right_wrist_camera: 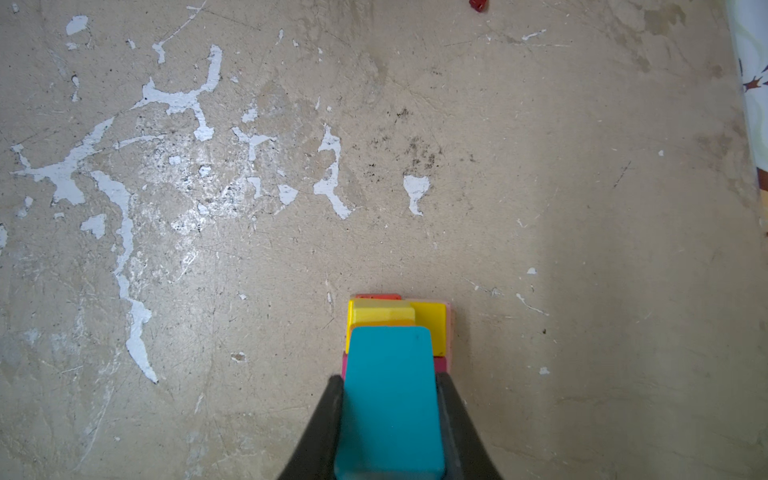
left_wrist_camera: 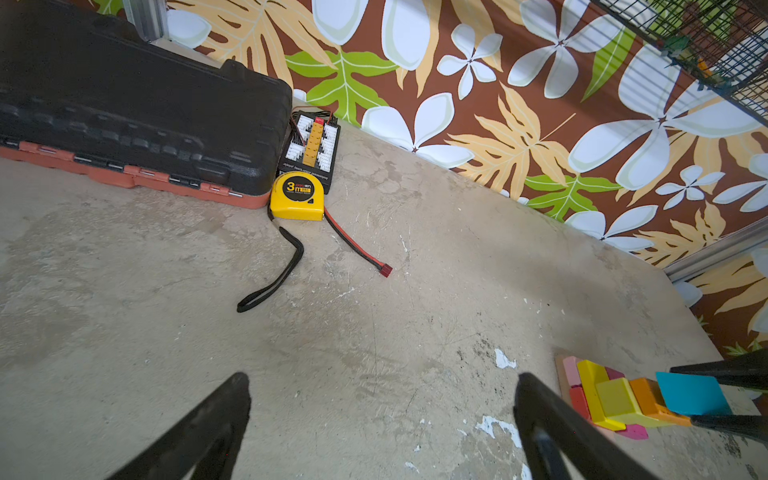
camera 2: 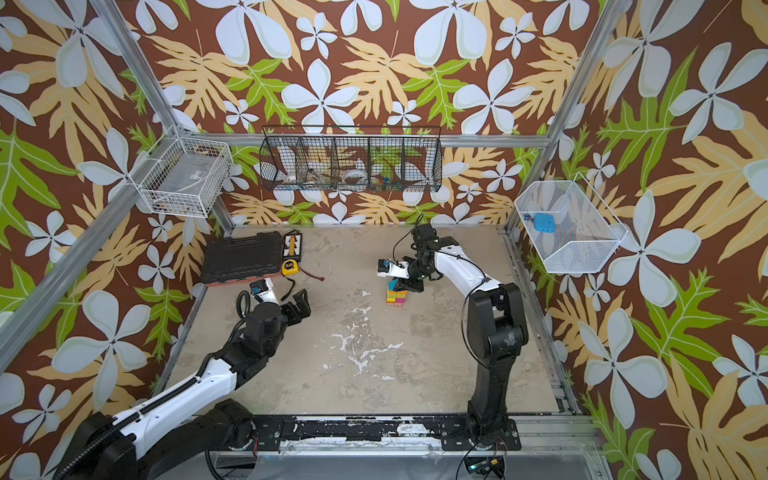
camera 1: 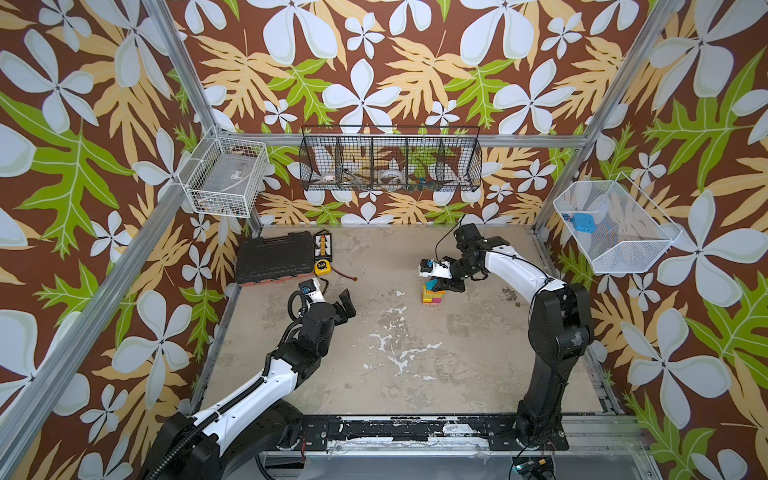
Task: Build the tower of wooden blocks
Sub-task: 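Lower the teal wedge onto the orange bar with the right gripper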
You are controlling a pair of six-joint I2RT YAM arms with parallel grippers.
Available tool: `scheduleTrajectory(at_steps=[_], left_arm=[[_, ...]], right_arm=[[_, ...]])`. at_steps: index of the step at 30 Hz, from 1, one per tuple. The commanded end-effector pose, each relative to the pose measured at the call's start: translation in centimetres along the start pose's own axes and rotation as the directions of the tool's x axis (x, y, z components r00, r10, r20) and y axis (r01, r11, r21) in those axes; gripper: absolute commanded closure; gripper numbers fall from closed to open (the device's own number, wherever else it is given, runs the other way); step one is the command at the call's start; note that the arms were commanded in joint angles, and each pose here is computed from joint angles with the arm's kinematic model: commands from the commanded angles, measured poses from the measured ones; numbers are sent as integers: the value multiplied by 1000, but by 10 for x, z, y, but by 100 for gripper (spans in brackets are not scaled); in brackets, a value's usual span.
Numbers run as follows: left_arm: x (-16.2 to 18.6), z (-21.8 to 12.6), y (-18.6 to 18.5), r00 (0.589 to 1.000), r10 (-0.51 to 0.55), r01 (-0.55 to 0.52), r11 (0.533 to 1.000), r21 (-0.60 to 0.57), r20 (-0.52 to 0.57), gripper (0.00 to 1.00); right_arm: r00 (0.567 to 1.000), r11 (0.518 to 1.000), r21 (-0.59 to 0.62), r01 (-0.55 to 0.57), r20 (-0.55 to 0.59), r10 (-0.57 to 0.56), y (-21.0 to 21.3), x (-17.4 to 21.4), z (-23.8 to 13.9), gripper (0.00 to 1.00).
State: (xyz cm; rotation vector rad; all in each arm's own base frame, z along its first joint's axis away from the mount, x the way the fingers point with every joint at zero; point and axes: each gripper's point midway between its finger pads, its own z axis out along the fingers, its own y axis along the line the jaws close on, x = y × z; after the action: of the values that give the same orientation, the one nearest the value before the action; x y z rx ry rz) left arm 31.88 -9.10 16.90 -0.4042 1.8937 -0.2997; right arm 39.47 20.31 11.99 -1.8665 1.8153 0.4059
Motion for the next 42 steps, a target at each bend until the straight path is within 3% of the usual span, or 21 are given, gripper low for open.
scheduleTrajectory(at_steps=[1, 16, 42], left_arm=[[-8, 0, -6, 1000, -12, 12, 1000, 15, 21, 0], [-7, 0, -6, 1000, -12, 12, 1000, 17, 18, 0], [-6, 1, -6, 1000, -11, 10, 1000, 14, 16, 0]], right_arm=[[1000, 1000, -18, -18, 11, 18, 3, -1, 0, 86], [999, 999, -6, -36, 2, 36, 0, 2, 2, 65], [999, 999, 24, -47, 8, 46, -3, 1, -1, 59]])
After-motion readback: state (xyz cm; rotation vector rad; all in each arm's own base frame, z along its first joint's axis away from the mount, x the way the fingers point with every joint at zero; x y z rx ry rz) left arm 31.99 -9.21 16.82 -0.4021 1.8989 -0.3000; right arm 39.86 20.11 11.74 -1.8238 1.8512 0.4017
